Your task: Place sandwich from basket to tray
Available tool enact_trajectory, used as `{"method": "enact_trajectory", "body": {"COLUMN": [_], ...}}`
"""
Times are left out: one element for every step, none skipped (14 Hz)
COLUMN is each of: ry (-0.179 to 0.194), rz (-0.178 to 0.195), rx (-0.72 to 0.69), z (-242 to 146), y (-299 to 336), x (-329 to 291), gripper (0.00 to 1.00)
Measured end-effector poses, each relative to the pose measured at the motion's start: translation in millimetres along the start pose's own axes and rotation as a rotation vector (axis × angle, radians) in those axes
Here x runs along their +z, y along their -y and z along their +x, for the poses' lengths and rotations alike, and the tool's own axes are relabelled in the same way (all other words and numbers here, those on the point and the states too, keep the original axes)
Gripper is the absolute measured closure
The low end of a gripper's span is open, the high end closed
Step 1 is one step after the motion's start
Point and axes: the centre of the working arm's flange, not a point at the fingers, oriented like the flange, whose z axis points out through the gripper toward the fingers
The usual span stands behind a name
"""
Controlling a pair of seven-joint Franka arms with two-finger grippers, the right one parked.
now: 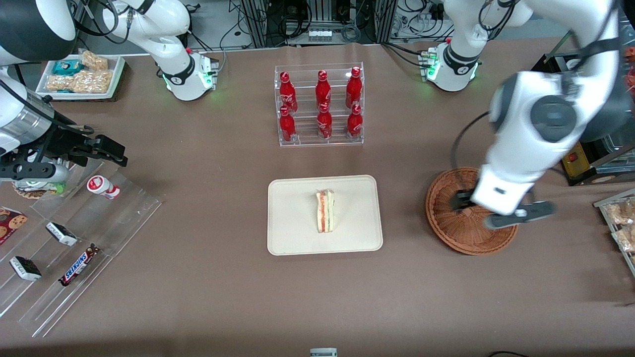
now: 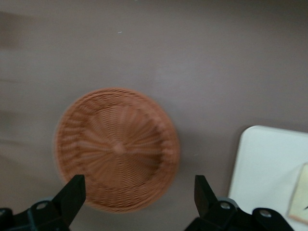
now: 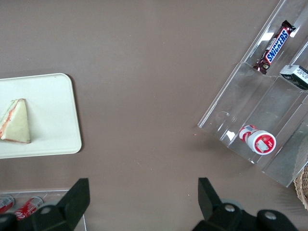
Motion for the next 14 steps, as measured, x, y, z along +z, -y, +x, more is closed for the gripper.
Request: {"method": "enact_trajectory", "body": {"ry": [0.014,0.027,0.039,0.047,0.051,0.053,0.053,0.046,0.034,0.017,0.002,-0.007,-0.012,-0.012], "rz": [-0.003,-0.011,-0.016,-0.020,-0.025,-0.037,-0.059,-0.082,-0.095,-0.101,-0.103,-0.104,-0.104,-0.104], "rx": [0.020,0.040,0.059,0.075,0.088,0.096,0.101,0.117,0.147,0.180,0.207,0.224,0.231,0.235], "z": [0.2,-1.3,-4.1,-7.3,-11.2,-16.3,-21.9,-26.7,-30.9,-34.4,-37.9,-40.9,-42.4,-42.6], "y": [22.3,42.2,59.1,74.4,86.6,96.7,107.8,120.8,132.9,141.1,145.4,146.7,146.6,146.0], "x": [-9.3,-19.5,-29.4,-38.7,-48.5,-60.1,-72.8,-86.6,-100.3,-112.4,-122.5,-128.7,-131.5,-131.6], "gripper": [0.00,0.00,0.00,0.00,0.00,0.00,0.00,0.00,0.00,0.00,0.00,0.00,0.00,0.00]}}
